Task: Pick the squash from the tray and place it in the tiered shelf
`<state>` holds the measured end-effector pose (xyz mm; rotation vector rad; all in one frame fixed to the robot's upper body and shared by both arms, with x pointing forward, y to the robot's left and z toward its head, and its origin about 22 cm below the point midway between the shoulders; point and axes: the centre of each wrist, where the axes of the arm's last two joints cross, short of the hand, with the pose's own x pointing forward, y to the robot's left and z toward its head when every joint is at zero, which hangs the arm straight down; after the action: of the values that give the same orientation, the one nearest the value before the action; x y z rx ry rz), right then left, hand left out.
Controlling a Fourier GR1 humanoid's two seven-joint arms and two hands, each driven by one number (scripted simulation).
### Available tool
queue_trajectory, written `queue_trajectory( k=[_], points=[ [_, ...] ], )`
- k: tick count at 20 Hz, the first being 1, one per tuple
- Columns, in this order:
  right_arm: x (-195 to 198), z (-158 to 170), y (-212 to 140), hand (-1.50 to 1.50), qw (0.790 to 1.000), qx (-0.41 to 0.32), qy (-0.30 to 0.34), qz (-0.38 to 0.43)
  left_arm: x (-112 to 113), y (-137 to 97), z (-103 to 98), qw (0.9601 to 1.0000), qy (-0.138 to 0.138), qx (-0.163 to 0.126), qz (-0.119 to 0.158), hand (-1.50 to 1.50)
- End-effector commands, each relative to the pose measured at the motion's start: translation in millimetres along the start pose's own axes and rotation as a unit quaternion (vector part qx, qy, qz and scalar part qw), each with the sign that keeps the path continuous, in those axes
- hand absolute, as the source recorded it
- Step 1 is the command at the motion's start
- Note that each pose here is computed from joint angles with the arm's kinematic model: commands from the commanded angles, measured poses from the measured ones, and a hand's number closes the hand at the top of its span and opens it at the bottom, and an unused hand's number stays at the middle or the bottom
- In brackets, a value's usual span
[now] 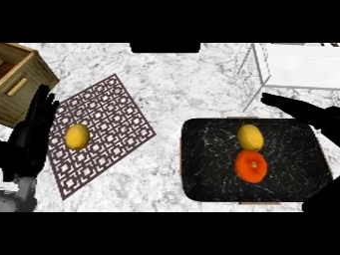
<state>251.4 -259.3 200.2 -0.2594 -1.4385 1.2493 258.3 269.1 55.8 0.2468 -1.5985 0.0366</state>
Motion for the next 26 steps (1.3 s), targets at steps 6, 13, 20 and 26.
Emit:
queue_trajectory(
  k=[6, 13, 20, 26],
  points=[
    [48.3, -26.5, 48.0, -1.5, 0.988, 0.012, 0.106, 0.108, -16.1, -0.5, 1.3, 1.0, 0.001, -0.006, 0.004, 0.0],
    [36.5, -25.5, 86.8, -1.5, 0.961, 0.026, 0.183, 0.207, 10.2, 6.1, 15.9, 0.9999, -0.003, -0.008, 0.008, 0.0],
    [18.6, -52.1, 103.1, -1.5, 0.958, 0.021, 0.205, 0.199, -4.1, -18.2, 9.4, 1.0, 0.001, 0.002, 0.003, 0.0],
    [7.3, -51.9, 108.3, -1.5, 0.96, 0.022, 0.198, 0.196, -8.5, -0.2, -4.7, 1.0, -0.003, 0.002, 0.007, 0.0]
  ],
)
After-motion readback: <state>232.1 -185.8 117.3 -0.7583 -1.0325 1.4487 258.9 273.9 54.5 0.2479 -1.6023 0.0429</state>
